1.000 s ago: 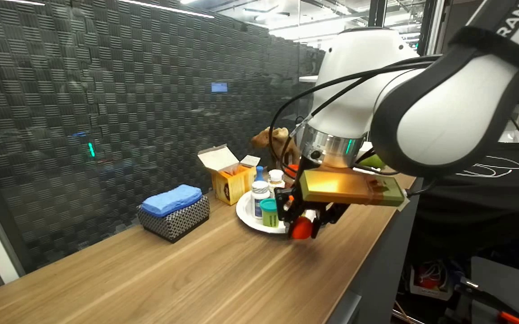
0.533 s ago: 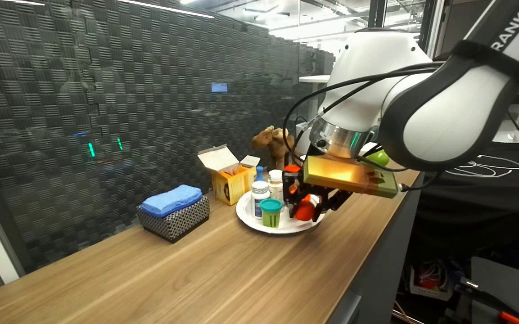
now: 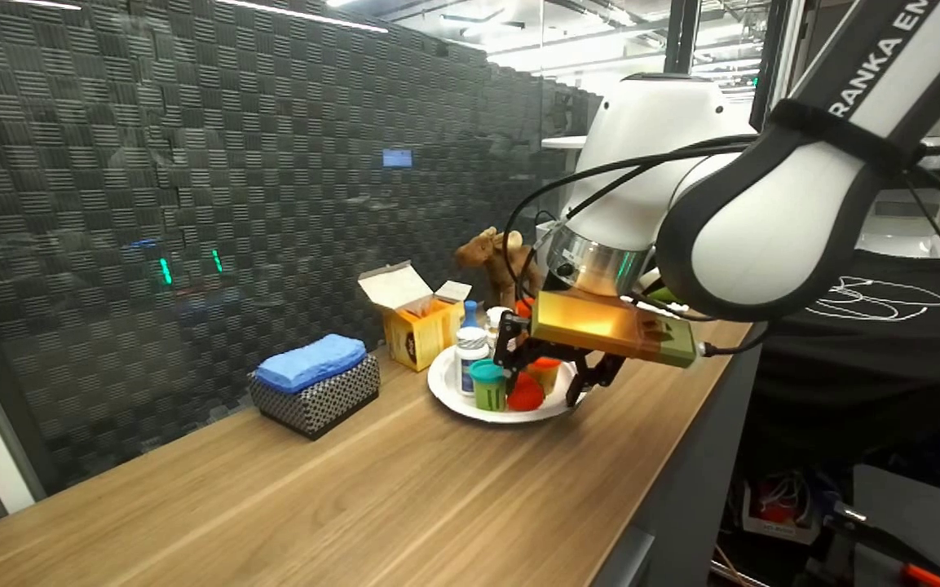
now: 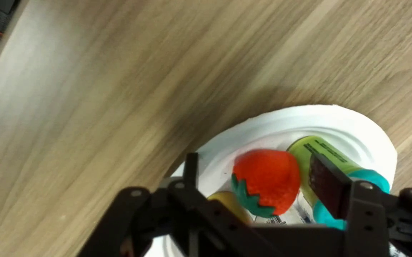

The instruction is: Pick up the bottles and small containers from the table and put them on the white plate.

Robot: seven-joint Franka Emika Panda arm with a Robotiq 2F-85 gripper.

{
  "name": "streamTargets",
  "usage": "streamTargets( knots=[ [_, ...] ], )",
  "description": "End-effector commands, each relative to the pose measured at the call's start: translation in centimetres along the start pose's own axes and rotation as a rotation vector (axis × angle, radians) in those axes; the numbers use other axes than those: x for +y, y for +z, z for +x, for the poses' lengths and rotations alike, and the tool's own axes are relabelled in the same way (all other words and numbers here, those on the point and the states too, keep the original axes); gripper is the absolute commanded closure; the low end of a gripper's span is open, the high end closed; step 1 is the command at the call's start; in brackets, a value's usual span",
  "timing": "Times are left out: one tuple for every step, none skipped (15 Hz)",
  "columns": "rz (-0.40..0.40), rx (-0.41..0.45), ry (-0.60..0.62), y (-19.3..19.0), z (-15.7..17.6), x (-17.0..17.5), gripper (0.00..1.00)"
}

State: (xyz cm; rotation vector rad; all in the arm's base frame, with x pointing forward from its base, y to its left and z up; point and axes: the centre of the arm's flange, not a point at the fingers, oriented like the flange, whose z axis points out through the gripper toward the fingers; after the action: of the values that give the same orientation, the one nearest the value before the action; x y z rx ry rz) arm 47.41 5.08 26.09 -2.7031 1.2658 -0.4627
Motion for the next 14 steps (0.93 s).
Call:
streamTargets(
  knots=[
    [0.042,0.012,-0.004,-0.4,0.2,0.1,0.0],
    [0.049,0.014,-0.009,-0.5,0.0,0.2,0.0],
    [0.056,0.015,-0.016,-0.8,-0.1,0.4,0.0],
    [0.058,0.015,-0.026,-1.1,-0.3,0.6,0.0],
    [0.051,0.018,-0.041,-1.7,-0.6,0.8,0.0],
    [0.047,0.015,-0.051,-2.1,-0.7,1.1,0.0],
    [0.04,0.007,-0.068,-3.0,-0.8,1.5,0.0],
    [0.04,0.006,-0.08,-3.8,-0.8,1.8,0.0],
    [0.034,0.004,-0.092,-4.8,-0.7,2.1,0.0],
    [0.032,0.014,-0.094,-5.7,-0.6,2.4,0.0],
    [0.029,0.027,-0.091,-6.8,-0.3,2.7,0.0],
    [0.018,0.029,-0.091,-7.9,-0.1,2.9,0.0],
    [-0.009,0.022,-0.098,-9.0,0.3,3.0,0.0],
    [-0.051,0.003,-0.119,-10.3,-1.2,2.7,0.0]
  ],
)
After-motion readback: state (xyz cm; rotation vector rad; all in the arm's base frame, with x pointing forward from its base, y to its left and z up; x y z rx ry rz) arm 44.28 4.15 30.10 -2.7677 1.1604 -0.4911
